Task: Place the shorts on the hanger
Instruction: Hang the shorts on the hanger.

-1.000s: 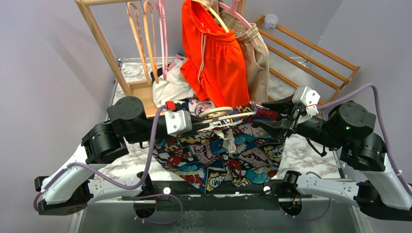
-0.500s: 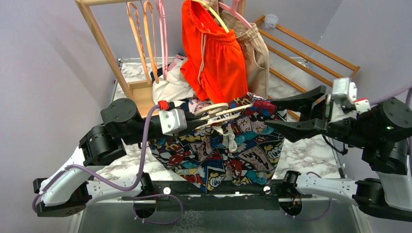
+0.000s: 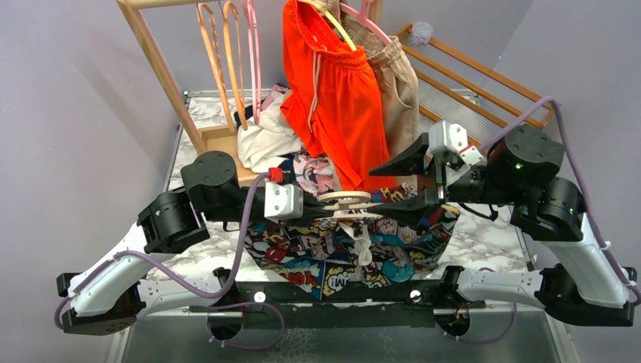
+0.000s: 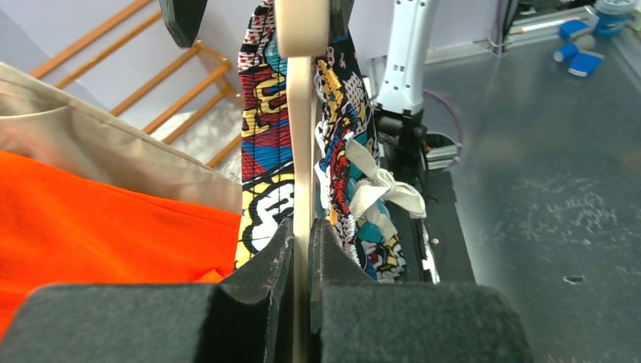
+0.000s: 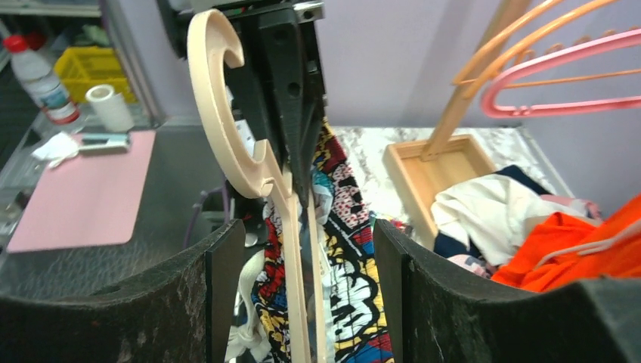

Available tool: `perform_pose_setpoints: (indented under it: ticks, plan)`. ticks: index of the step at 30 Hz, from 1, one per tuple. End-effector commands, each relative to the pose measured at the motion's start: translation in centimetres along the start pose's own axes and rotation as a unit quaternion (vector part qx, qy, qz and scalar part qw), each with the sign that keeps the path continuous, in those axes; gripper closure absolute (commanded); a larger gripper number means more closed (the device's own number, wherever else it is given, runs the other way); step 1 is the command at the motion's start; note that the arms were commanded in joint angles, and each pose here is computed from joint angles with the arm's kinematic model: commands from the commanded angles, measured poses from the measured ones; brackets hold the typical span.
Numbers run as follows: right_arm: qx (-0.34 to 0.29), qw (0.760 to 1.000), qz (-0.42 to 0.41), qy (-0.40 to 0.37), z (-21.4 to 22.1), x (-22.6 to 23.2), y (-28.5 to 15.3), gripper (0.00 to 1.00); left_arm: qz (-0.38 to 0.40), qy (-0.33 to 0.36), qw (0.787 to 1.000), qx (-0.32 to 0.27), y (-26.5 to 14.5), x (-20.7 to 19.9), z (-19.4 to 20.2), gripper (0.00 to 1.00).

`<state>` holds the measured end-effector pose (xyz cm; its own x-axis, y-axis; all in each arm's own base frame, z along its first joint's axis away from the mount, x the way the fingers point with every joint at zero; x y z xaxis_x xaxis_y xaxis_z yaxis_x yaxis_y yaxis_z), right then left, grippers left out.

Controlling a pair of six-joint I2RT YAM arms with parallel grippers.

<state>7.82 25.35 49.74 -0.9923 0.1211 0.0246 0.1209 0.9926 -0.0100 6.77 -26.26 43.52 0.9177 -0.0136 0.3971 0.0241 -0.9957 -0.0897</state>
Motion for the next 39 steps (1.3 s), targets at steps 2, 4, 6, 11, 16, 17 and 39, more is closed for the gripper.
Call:
perform_pose_setpoints:
  ticks: [2, 4, 6, 11, 16, 17, 39]
  plan:
    - [0.048, 0.995, -0.083, 0.011, 2.8, 2.6, -0.1, 0.35, 0.045, 0.015, 0.998, -0.043, -0.4, -1.5, -2.0, 1.00]
    - [0.054, 0.996, -0.072, 0.015, 3.4, 2.3, -0.2, 0.36, 0.049, 0.018, 0.998, -0.043, -0.4, -1.7, -1.7, 1.00]
    - [0.047, 0.998, -0.049, 0.013, 3.3, 1.9, -0.8, 0.37, 0.045, 0.027, 0.998, -0.039, -0.5, -1.7, -1.2, 1.00]
    - [-0.013, 0.998, 0.060, 0.005, 1.9, -0.5, -3.4, 0.37, 0.041, 0.091, 0.995, -0.009, -0.4, -2.5, 3.4, 1.00]
    - [-0.018, 0.987, 0.154, 0.029, 2.9, -3.3, -4.4, 0.37, 0.046, 0.158, 0.986, -0.028, -0.4, -3.6, 5.4, 1.00]
    - [-0.008, 0.986, 0.165, 0.037, 3.5, -3.8, -4.2, 0.37, 0.041, 0.169, 0.984, -0.037, -0.5, -3.6, 5.3, 1.00]
    - [0.174, 0.960, 0.113, 0.187, 16.0, -4.6, 5.7, 0.37, 0.059, 0.212, 0.971, -0.088, -2.1, -7.2, 7.7, 1.00]
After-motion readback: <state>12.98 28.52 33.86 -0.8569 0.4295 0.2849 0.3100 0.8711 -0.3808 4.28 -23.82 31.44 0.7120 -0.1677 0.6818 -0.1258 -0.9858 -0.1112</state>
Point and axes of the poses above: each gripper's point midway between its finger pads, its own y axis out along the fingers, its own x axis along the line the jaws close on, z = x × y, the point moved 1 cm from there along -y, back along the fingers, and after that the axes turned 9 degrees about y, right-handed, at the moved point
